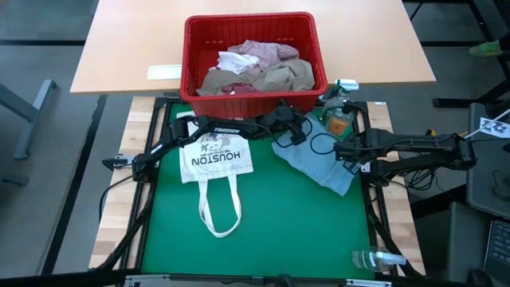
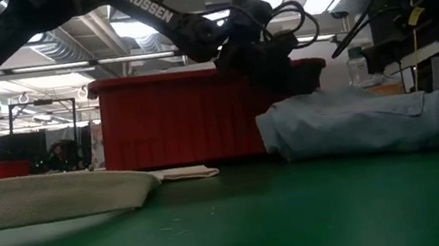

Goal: Fold laundry
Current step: Fold the light blue pants

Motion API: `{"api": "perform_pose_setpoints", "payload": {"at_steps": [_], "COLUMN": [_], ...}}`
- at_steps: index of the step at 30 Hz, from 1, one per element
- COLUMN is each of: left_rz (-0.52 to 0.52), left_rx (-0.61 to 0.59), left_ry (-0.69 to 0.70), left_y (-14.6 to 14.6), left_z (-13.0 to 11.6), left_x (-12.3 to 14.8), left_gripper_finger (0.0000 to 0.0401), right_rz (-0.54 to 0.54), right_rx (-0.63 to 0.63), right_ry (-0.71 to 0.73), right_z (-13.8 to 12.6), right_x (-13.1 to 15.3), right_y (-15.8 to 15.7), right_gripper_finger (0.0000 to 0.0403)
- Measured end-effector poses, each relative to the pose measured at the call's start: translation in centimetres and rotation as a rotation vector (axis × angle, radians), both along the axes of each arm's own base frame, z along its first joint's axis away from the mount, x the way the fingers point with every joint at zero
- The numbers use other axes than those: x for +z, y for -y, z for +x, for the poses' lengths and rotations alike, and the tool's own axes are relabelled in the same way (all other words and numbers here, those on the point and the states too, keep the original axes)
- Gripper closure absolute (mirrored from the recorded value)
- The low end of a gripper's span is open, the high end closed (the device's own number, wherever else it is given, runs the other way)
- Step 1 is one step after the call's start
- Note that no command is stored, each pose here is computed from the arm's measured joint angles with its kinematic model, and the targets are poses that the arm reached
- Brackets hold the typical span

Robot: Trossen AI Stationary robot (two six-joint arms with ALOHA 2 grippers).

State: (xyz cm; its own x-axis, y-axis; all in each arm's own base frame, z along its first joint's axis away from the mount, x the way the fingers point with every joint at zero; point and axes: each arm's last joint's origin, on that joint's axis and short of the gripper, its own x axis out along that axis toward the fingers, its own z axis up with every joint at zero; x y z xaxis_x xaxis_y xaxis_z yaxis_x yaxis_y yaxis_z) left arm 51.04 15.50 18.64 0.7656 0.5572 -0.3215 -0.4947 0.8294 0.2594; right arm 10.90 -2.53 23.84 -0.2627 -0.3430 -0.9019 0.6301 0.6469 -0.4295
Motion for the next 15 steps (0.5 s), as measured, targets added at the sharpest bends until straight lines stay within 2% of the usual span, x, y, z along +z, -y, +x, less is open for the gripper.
{"api": "perform_pose_setpoints", "payload": {"at_steps": [6, 11, 15], "left_rz": [0.029, 0.059, 0.067], "left_rx": [0.048, 0.157, 0.179], "left_ry": [-0.012, -0.050, -0.048], "left_y": [0.47, -0.30, -0.21], "left_z": [0.08, -0.37, -0.37], "left_x": [0.02, -0.16, -0.12], "left_gripper_finger": [0.0270, 0.0273, 0.0281], "right_rz": [-0.035, -0.022, -0.008], "right_rx": [0.008, 0.004, 0.001], "right_ry": [-0.001, 0.002, 0.005], "right_z": [0.02, 0.04, 0.05], "right_x": [0.03, 0.01, 0.00], "right_y": [0.10, 0.06, 0.03], "right_gripper_finger": [0.0284, 0.0277, 0.0276]}}
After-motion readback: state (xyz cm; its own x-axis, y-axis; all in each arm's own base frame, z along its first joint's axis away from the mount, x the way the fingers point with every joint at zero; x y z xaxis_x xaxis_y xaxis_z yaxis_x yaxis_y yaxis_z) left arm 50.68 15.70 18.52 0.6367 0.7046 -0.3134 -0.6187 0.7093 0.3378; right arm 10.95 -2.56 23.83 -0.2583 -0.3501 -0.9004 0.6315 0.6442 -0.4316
